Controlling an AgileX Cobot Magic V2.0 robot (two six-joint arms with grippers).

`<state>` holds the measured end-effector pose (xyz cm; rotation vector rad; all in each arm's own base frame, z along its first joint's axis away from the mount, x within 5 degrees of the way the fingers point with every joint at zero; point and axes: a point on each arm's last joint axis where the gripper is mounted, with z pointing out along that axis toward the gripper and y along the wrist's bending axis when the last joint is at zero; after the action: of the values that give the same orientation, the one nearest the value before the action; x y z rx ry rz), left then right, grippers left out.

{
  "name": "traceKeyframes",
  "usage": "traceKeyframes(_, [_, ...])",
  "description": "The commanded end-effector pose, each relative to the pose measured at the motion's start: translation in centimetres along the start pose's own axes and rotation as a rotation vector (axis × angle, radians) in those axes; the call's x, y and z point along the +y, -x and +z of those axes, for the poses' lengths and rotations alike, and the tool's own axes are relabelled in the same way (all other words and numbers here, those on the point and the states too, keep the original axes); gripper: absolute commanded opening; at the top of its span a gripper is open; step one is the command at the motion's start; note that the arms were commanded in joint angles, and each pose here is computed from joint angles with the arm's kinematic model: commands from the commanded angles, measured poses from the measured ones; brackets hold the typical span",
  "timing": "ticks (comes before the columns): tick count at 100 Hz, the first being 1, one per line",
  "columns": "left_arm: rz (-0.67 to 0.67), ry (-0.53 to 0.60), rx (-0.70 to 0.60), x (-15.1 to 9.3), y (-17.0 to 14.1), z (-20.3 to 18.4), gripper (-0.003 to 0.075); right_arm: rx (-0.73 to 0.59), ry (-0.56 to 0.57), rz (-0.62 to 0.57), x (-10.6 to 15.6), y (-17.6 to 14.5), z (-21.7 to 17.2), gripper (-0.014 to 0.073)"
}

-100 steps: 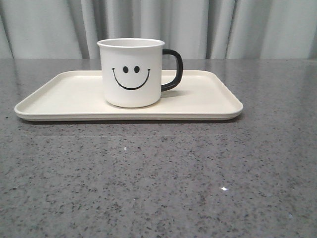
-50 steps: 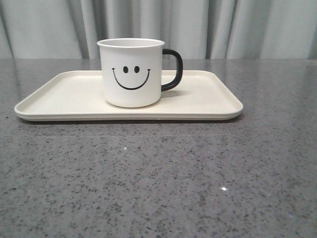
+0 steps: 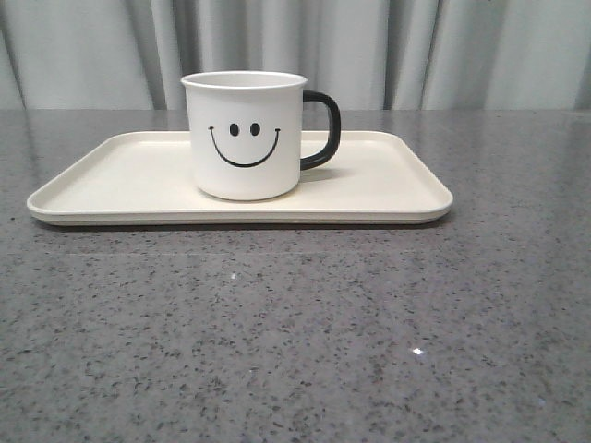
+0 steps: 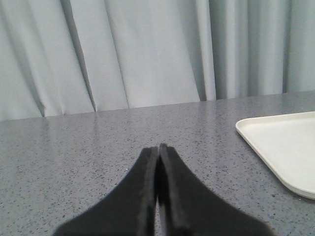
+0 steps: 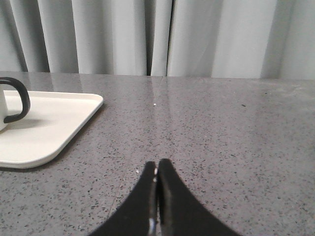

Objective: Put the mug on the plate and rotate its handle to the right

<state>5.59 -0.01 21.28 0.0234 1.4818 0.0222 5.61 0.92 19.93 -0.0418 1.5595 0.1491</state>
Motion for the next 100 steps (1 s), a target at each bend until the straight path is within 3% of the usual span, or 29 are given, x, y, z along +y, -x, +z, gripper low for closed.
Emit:
traceKeyframes(1, [-0.01, 0.009, -0.093, 0.1, 0.58, -0.27, -0.002, -0.058, -0.034, 0.007, -0.31, 0.44, -0.17, -0.0069])
traceKeyframes(25, [-0.01, 0.009, -0.093, 0.1, 0.58, -0.27, -0.002, -0.011, 0.013, 0.006, 0.12, 0.02, -0.16, -0.0069])
traceKeyframes(100, [-0.01, 0.009, -0.093, 0.1, 0.58, -0.27, -0.002, -0.01, 0.014, 0.006, 0.13, 0.01, -0.16, -0.0069])
